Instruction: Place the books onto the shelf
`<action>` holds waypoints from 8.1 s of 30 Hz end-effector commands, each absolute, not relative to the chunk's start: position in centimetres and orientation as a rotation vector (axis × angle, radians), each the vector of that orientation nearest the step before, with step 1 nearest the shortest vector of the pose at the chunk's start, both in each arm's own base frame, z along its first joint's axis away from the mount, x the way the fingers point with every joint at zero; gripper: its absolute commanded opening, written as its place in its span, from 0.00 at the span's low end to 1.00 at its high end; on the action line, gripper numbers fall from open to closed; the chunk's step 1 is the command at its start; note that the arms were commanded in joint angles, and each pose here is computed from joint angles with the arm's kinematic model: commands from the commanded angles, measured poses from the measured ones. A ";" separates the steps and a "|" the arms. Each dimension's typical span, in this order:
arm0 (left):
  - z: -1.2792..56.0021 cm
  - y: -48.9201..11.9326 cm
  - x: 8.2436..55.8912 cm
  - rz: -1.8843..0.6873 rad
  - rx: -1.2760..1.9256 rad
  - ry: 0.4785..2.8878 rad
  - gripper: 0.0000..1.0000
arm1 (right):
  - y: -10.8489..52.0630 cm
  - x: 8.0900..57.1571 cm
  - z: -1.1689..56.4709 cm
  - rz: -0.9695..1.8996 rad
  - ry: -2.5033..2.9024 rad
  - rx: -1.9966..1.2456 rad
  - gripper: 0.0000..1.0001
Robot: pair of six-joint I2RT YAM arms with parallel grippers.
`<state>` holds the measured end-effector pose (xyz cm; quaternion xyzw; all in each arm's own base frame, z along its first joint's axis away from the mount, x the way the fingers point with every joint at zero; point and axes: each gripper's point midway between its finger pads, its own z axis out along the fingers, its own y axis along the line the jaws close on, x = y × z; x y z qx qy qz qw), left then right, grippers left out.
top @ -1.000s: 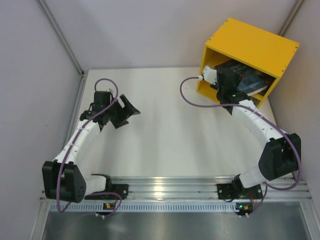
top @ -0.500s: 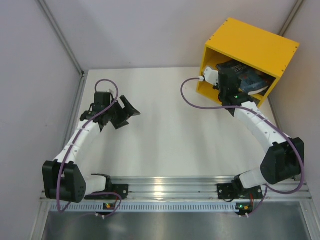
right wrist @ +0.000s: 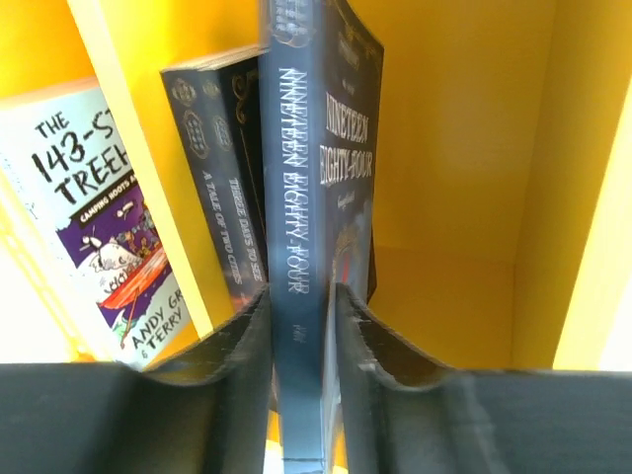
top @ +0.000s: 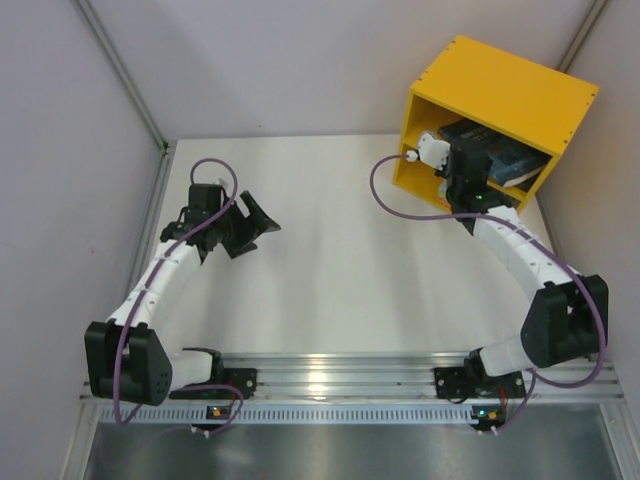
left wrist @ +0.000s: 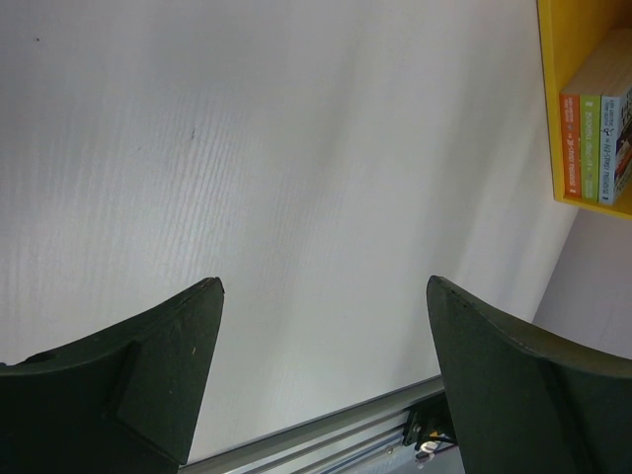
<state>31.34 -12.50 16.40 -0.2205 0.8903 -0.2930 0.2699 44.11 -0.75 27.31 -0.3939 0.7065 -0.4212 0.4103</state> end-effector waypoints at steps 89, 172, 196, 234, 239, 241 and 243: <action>19.0 -12.9 33.9 -0.826 -0.535 2.335 0.86 | -0.4 44.3 30.9 -0.744 1.776 -0.802 0.12; 18.3 -12.7 33.5 -0.803 -0.508 2.349 0.86 | 2.3 50.9 28.5 -1.001 1.837 -0.607 0.00; 26.9 -14.9 33.2 -0.928 -0.157 2.129 0.98 | 15.6 42.6 33.6 -0.058 1.877 -0.298 1.00; 28.5 -22.0 20.0 -1.195 0.341 1.869 0.99 | 13.7 20.8 28.0 0.753 1.868 0.091 1.00; 28.5 -22.2 20.2 -1.188 0.362 1.872 0.99 | 13.3 20.1 28.4 0.778 1.835 0.114 1.00; 28.6 -22.2 20.3 -1.186 0.364 1.874 0.99 | 13.3 20.1 28.4 0.782 1.835 0.123 1.00; 28.5 -22.2 20.6 -1.179 0.358 1.877 0.99 | 13.4 20.2 28.3 0.781 1.837 0.120 1.00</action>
